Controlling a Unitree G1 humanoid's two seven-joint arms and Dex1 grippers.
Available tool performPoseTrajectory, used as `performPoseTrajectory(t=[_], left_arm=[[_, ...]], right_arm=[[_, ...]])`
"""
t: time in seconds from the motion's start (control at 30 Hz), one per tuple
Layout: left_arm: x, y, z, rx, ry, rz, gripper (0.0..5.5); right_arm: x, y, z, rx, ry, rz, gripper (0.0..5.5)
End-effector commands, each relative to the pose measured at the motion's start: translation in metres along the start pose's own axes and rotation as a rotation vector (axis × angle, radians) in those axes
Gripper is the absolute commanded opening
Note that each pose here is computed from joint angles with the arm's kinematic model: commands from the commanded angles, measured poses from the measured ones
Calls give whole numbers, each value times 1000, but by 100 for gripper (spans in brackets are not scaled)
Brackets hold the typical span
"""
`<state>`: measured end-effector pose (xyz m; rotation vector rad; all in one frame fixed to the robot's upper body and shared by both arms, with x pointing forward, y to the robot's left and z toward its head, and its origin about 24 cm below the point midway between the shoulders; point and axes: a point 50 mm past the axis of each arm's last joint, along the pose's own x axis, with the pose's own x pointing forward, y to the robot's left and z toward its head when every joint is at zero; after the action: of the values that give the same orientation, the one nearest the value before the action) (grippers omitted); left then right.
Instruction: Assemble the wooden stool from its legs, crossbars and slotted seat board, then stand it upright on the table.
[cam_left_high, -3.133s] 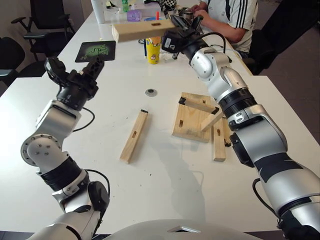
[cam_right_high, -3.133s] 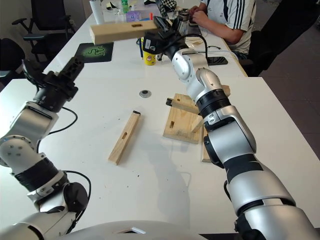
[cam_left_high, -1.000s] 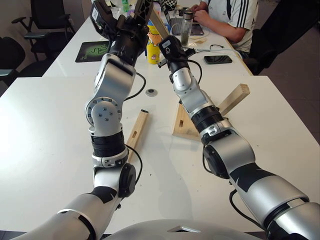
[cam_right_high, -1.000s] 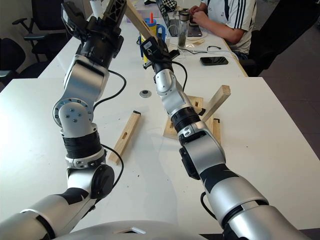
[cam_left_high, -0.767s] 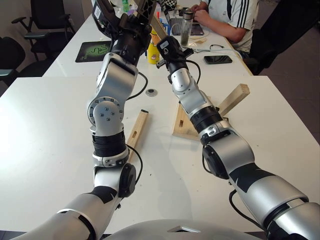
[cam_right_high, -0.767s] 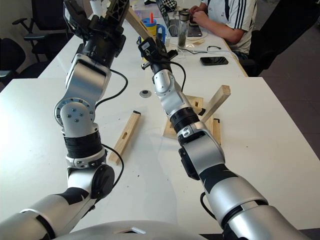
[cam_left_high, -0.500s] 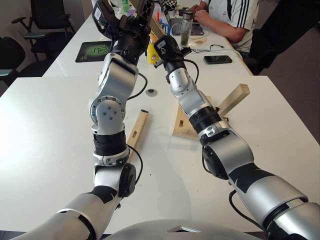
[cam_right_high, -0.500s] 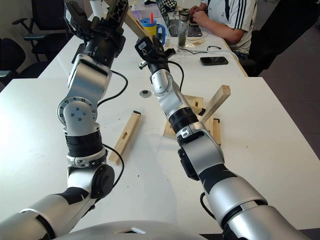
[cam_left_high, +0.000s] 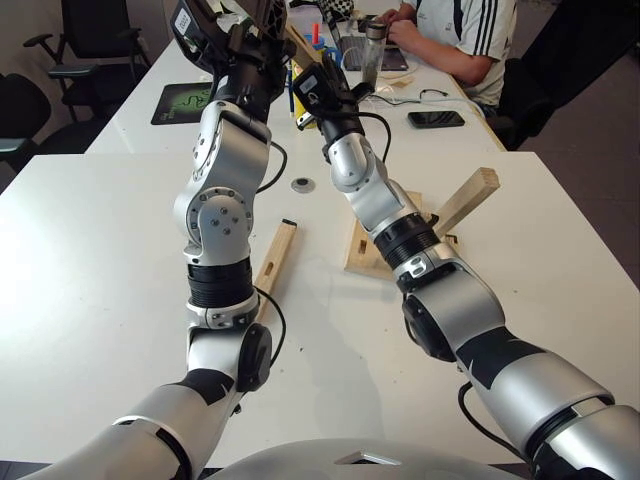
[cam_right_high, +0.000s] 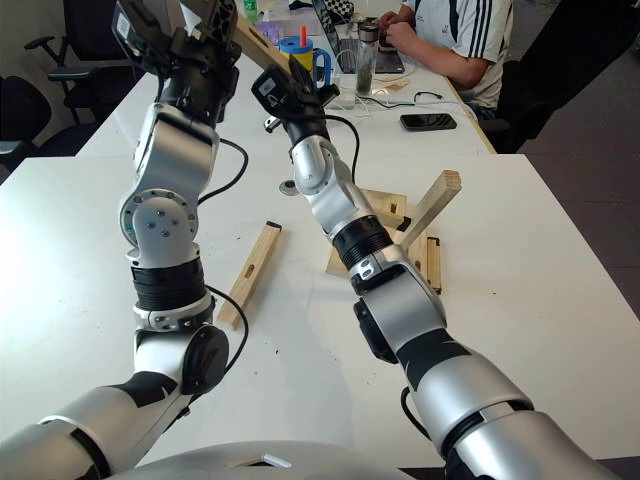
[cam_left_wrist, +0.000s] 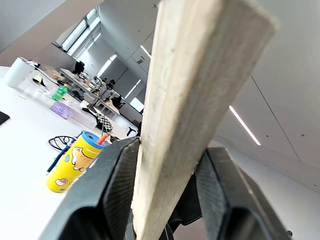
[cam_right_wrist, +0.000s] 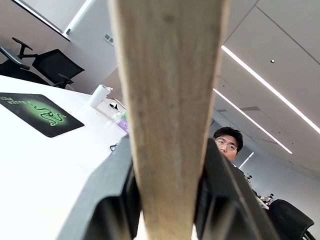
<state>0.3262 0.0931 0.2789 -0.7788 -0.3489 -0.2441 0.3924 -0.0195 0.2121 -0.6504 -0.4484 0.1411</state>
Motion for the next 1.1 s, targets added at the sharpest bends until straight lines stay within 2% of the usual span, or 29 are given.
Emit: performPoseTrajectory(t=[0.03, 0.37, 0.73, 0.77, 0.9, 1.1], left_arm=[[3, -6, 8, 62, -64, 0, 153], [4, 4, 12, 146, -94, 36, 138], [-1, 20, 16, 178, -106, 87, 137], [-1, 21, 16, 180, -108, 91, 137], [-4, 26, 19, 199, -115, 105, 107], [-2, 32, 24, 218, -142, 118, 105]], right_arm=[[-5, 6, 2, 32, -14, 3, 104], [-17, 19, 11, 34, -63, 57, 104], [-21, 17, 17, 11, -97, 67, 104], [-22, 16, 17, 9, -100, 68, 140], [-23, 13, 18, -4, -116, 68, 188], [-23, 6, 31, 15, -175, 80, 282]])
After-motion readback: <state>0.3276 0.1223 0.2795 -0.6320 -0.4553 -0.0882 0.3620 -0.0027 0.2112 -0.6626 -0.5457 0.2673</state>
